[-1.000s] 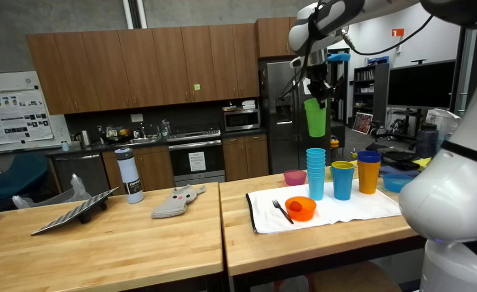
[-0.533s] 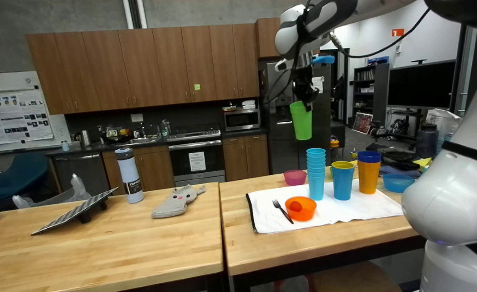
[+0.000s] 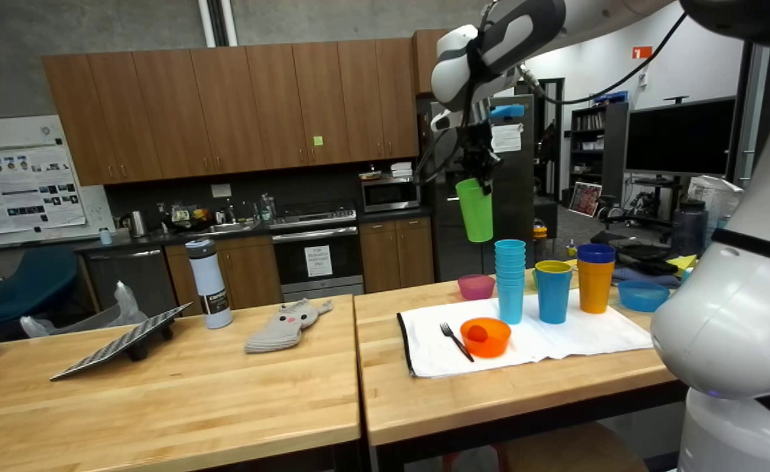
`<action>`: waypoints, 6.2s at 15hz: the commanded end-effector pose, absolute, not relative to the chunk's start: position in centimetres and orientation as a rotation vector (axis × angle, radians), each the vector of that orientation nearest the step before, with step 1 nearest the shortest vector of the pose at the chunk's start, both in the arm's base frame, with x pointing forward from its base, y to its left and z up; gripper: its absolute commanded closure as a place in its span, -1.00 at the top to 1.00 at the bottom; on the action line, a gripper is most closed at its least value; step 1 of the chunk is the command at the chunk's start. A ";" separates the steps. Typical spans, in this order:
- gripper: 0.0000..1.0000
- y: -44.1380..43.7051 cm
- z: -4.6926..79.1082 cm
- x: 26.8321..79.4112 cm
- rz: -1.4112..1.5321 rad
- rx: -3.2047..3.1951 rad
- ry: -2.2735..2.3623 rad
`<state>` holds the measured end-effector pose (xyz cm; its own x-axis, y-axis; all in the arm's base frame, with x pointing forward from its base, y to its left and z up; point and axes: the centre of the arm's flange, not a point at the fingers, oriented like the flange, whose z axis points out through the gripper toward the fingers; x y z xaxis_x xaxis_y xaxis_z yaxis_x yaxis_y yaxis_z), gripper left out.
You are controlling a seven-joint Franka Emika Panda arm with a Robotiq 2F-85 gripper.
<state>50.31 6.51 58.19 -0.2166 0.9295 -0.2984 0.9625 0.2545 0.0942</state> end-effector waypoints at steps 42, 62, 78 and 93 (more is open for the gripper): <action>-0.57 7.6 36.1 54.1 -0.199 1.859 2.341; 1.00 3.7 47.2 48.7 -0.102 1.776 2.122; 1.00 -11.3 49.9 36.8 -0.177 1.973 1.828; 1.00 -8.9 49.2 42.0 -0.208 1.316 2.390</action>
<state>40.02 -7.62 47.53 -0.3501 0.8404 -0.4138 0.9058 0.4163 0.0792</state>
